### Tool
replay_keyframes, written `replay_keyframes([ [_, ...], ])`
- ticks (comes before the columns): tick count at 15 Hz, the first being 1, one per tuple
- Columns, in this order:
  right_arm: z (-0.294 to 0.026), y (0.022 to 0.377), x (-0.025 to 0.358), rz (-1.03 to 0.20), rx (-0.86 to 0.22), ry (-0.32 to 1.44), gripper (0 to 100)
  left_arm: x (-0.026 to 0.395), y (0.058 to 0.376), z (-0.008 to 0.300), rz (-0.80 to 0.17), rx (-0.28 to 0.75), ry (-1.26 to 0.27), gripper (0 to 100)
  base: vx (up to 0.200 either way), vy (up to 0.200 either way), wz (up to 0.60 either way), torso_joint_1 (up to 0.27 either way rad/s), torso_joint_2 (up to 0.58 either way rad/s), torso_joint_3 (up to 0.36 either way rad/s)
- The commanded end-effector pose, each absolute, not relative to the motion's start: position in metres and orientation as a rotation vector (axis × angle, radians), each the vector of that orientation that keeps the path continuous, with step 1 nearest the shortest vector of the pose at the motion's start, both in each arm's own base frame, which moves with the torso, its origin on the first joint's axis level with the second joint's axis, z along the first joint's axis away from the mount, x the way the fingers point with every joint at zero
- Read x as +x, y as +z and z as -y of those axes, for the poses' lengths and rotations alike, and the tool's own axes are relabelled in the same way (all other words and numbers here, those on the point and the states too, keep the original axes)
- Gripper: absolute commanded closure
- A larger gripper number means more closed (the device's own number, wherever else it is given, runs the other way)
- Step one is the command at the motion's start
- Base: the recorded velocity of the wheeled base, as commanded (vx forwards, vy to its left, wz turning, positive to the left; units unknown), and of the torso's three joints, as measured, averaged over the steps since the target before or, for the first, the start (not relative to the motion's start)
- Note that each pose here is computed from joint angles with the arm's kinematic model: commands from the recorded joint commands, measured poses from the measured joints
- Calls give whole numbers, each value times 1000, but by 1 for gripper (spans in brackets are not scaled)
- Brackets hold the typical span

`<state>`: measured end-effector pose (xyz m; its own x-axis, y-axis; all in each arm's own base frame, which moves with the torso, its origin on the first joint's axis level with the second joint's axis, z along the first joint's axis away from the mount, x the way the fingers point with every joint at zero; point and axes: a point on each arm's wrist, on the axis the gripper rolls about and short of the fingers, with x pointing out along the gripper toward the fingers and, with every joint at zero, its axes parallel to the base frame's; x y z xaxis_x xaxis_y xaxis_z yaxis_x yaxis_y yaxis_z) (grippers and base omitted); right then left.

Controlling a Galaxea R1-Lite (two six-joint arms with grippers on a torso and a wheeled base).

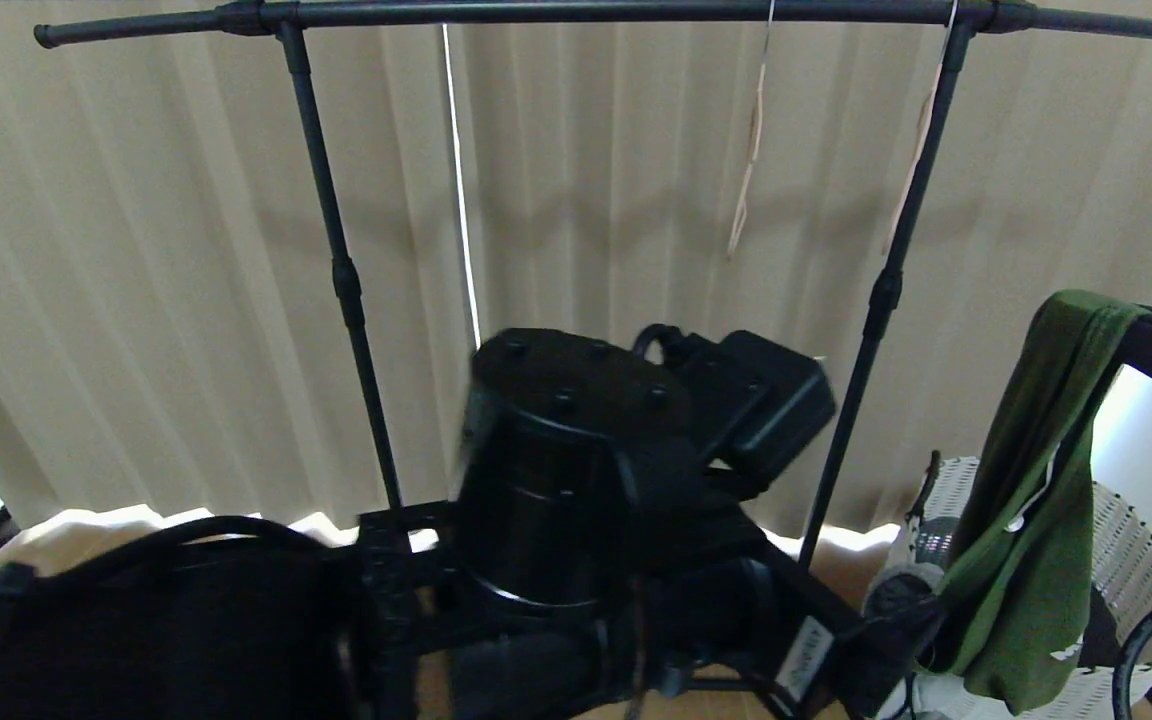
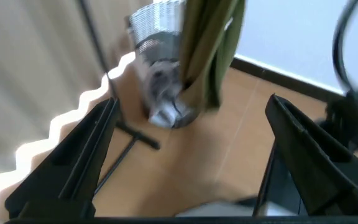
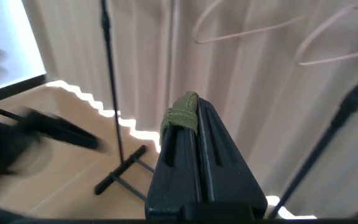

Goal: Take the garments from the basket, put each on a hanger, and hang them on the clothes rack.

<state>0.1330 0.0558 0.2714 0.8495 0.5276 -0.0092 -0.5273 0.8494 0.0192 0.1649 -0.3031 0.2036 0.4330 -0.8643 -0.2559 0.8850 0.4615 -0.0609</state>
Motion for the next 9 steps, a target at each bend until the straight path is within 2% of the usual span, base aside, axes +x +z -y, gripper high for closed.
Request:
replay_keyframes([
  [1, -58, 272, 133, -11, 17, 572, 100, 178, 171, 361, -301, 103, -1076, 0, 0, 0, 0, 0, 0, 0],
  [4, -58, 273, 131, -5, 18, 578, 100, 192, 156, 386, -302, 91, -1009, 0, 0, 0, 0, 0, 0, 0],
  [9, -56, 274, 127, 7, 19, 578, 100, 204, 136, 393, -326, 111, -935, 0, 0, 0, 0, 0, 0, 0],
])
